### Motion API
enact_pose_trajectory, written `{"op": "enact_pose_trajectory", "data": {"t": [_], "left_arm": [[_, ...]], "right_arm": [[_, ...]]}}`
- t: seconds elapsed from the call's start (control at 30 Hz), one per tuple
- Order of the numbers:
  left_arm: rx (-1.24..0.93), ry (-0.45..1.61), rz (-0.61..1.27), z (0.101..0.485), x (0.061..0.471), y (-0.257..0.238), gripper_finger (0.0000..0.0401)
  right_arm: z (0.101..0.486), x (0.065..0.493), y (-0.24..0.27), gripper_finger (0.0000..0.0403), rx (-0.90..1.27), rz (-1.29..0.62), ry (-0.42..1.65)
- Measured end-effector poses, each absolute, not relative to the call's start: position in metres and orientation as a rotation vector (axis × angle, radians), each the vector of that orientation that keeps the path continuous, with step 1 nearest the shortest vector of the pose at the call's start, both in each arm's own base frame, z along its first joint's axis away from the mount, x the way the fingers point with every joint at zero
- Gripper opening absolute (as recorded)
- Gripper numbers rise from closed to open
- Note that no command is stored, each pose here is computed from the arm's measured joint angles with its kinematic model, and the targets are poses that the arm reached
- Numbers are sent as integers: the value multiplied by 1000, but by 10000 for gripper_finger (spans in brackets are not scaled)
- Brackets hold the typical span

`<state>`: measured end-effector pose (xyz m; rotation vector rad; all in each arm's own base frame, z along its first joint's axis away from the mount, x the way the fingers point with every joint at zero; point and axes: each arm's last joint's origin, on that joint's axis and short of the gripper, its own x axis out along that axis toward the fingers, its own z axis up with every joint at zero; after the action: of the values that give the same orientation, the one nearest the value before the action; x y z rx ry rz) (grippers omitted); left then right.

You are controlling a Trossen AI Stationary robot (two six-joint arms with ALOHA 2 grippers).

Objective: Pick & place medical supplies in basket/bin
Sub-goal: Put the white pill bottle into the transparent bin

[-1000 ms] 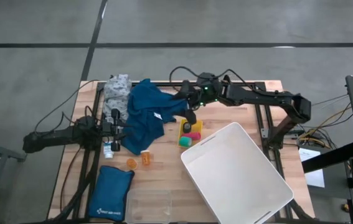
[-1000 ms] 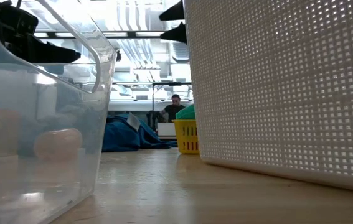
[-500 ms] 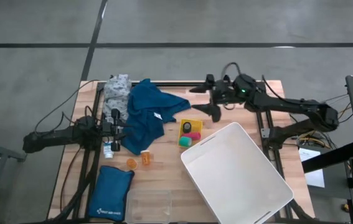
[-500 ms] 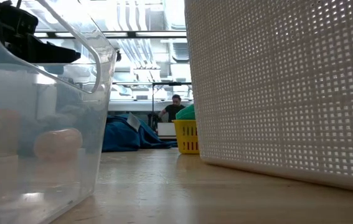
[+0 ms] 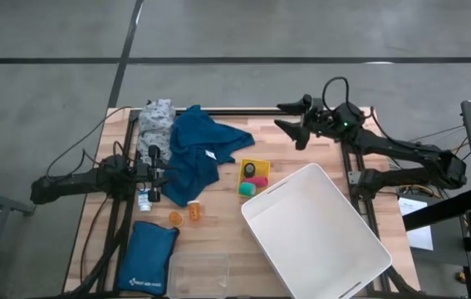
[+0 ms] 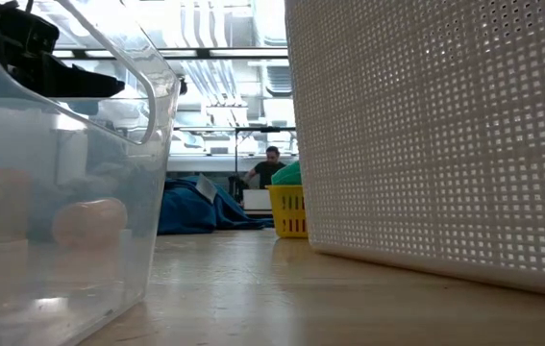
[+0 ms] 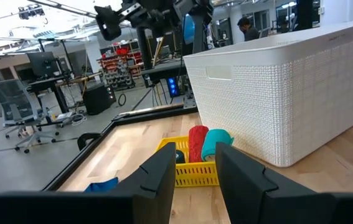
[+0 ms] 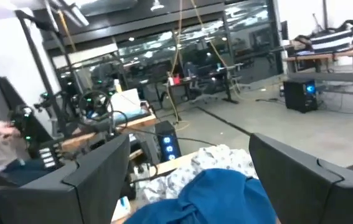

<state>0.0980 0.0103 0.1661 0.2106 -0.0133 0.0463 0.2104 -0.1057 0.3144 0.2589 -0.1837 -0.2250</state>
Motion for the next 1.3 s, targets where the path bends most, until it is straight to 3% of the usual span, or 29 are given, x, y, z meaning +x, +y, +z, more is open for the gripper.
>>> {"op": "enact_pose_trajectory", "data": {"t": [0.17,0.77,1.3], "left_arm": [[210,-13,46,166,98,10,118],[211,-13,46,166,98,10,118],[210,-13,46,166,98,10,118]], "right_arm": [[293,206,-110,325,314,-407,-157],[283,150,-80,325,340,-410,-138],[278,155,-83,325,340,-417,-98]]}}
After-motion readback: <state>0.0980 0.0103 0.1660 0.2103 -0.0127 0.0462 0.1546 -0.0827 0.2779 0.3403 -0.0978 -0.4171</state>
